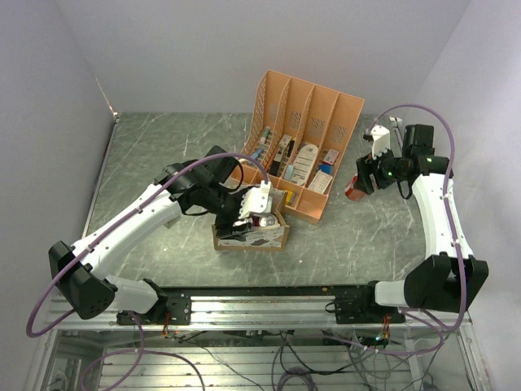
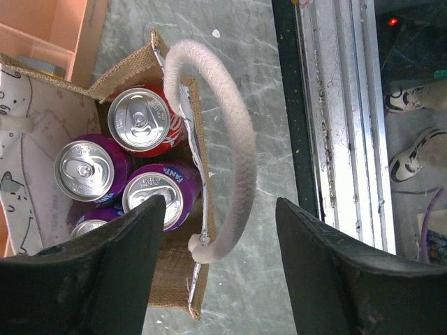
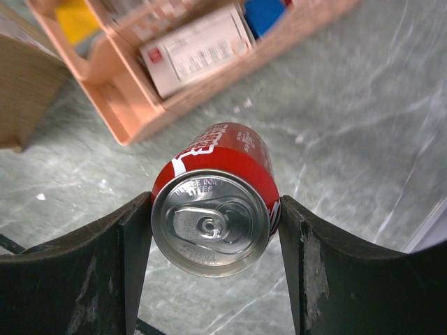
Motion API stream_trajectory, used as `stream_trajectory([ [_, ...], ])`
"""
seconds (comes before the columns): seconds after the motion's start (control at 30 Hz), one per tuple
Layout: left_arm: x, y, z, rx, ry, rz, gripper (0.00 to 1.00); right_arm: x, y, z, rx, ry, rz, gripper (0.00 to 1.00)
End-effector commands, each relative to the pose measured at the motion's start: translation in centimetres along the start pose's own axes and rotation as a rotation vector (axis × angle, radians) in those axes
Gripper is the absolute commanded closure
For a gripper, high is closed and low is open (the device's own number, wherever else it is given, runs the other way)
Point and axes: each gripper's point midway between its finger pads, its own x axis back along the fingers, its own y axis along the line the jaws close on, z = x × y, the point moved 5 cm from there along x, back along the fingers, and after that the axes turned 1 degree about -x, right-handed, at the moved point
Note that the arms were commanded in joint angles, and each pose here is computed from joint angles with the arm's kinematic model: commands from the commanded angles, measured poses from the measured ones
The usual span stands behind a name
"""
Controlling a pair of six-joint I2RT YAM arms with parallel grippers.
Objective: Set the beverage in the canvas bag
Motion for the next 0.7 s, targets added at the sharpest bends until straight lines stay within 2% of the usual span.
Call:
stream_trajectory([
  [0.0,0.3,-0.7,-1.0,-0.045,-0.014,0.050,0.39,2.6,4.1,-5.7,0.161,-0.183,-0.131,1.00],
  [0.37,-0.5,-1.8,0.4,-0.067,-0.006,0.099,0.89,1.9,15.2,-13.0,0.418,-0.355,-0.532,1.00],
  [0.43,-0.5,-1.9,0.3,-0.065,-0.013,0.112,0.93,1.6,16.7,-13.7,0.458,-0.371,-0.571,1.00],
  [0.67,-1.0,-2.6,1.4,-0.111,-0.007,0.140,0.93,-1.6,20.8,-14.4,0.510,-0.373,-0.702,1.00],
])
